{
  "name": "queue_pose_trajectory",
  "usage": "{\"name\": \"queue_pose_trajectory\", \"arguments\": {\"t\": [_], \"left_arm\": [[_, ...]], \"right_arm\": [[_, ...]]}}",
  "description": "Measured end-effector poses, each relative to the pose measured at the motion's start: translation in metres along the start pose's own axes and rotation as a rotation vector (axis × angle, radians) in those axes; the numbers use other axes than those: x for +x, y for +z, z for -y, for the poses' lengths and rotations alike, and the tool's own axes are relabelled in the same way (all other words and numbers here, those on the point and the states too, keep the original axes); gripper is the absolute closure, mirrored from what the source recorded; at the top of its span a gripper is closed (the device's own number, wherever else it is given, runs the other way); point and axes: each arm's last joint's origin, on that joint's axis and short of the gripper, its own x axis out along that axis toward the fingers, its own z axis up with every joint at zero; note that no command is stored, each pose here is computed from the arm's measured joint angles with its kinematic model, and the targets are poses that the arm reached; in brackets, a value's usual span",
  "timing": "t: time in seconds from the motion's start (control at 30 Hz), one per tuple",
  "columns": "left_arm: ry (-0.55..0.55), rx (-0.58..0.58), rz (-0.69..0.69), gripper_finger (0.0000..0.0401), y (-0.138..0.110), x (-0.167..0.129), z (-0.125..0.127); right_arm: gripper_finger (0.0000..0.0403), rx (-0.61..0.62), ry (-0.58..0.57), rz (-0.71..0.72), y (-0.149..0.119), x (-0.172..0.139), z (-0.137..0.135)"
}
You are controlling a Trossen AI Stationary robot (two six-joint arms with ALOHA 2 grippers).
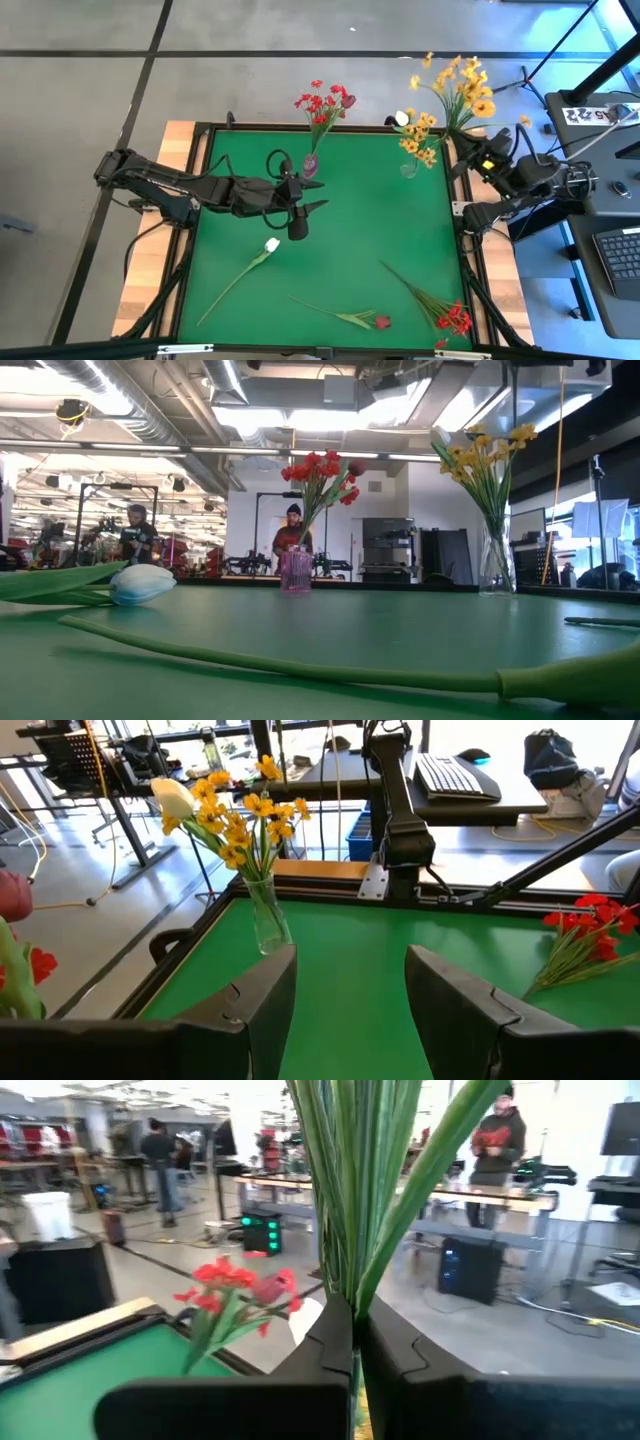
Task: Sort flowers into vase by color
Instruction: Put the yellow flowers into the transparent vase
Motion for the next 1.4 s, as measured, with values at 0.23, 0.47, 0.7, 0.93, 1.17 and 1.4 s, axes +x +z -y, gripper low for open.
{"name": "queue_pose_trajectory", "arguments": {"t": [0.23, 0.47, 0.7, 0.93, 1.17, 1.4], "left_arm": [[0.000, 0.003, -0.009, 0.0218, -0.001, 0.001, 0.000], [0.000, -0.014, -0.008, 0.0218, -0.001, 0.001, 0.000], [-0.001, -0.015, -0.008, 0.0219, -0.001, 0.001, 0.000], [-0.001, -0.017, -0.008, 0.0219, -0.001, 0.001, 0.000], [-0.002, -0.016, -0.009, 0.0219, -0.002, 0.002, 0.001], [-0.007, -0.005, -0.035, 0.0219, -0.008, 0.009, 0.005]], "right_arm": [[0.0401, -0.030, -0.005, -0.042, -0.008, 0.000, 0.000], [0.0401, -0.078, -0.097, -0.127, -0.041, 0.002, -0.003], [0.0401, -0.075, -0.131, -0.130, -0.070, 0.002, -0.005], [0.0401, -0.052, -0.157, -0.109, -0.090, 0.002, -0.005], [0.0401, -0.048, -0.106, -0.066, -0.101, 0.003, -0.007], [0.0401, -0.086, 0.005, 0.049, -0.103, 0.003, -0.010]]}}
